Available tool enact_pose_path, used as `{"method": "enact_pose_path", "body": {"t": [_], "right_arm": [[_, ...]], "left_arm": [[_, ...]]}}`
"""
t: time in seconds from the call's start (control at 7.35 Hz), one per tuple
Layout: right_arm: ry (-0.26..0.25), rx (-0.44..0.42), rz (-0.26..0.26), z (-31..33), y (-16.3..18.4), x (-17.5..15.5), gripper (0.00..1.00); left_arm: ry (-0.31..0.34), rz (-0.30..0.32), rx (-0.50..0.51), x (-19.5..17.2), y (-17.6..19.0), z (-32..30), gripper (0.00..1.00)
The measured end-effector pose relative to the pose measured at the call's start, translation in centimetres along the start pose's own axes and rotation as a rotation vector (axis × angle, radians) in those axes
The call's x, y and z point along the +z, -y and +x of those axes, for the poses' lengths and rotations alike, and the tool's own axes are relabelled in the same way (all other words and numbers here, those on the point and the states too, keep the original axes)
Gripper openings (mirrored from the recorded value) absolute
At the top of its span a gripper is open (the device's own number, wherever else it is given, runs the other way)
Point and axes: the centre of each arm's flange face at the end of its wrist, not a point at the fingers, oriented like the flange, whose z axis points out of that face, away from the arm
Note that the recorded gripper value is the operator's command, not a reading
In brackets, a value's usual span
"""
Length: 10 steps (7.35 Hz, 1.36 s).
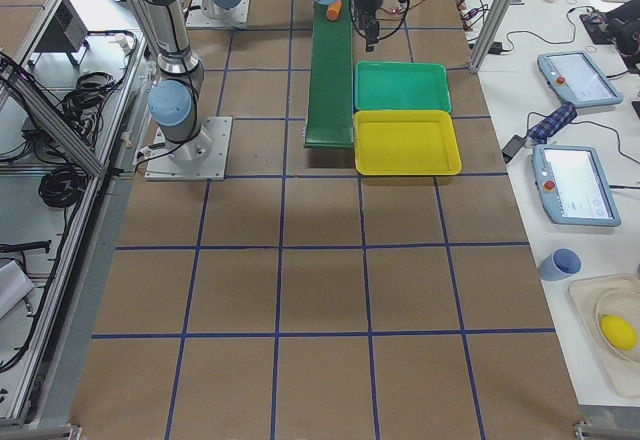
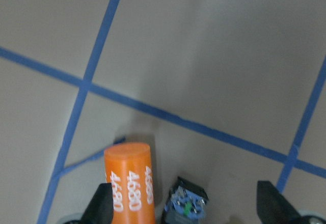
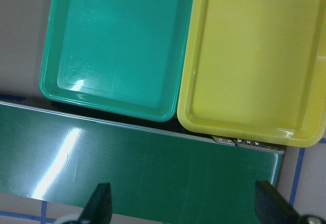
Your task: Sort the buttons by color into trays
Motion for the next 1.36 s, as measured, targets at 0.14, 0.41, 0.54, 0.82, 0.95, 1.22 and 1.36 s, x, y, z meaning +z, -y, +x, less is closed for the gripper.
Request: {"method": "enact_pose_path", "body": {"t": [0.14,0.41,0.54,0.82,0.95,1.22,1.36], "right_arm": [[0.0,0.0,0.0,0.0,0.0,0.0,1.0],[0.0,0.0,0.0,0.0,0.0,0.0,1.0],[0.0,0.0,0.0,0.0,0.0,0.0,1.0],[-0.001,0.001,0.0,0.1,0.0,0.0,1.0],[-0.001,0.002,0.0,0.1,0.0,0.0,1.0],[0.0,0.002,0.001,0.1,0.0,0.0,1.0],[0.0,0.002,0.001,0.1,0.0,0.0,1.0]], "left_arm": [[-0.004,-0.022,0.018,1.9,0.2,-0.8,1.0],[-0.003,-0.098,0.026,4.2,-0.9,-1.0,1.0],[0.004,-0.121,0.025,4.8,-1.4,-1.1,1.0],[0.002,-0.164,0.001,6.1,-2.2,-2.7,0.38],[-0.009,-0.214,-0.021,6.3,-2.9,-3.2,0.13],[-0.025,-0.29,-0.064,5.5,-3.7,-3.2,0.0],[-0.032,-0.301,-0.076,5.5,-3.8,-3.4,0.0]]}}
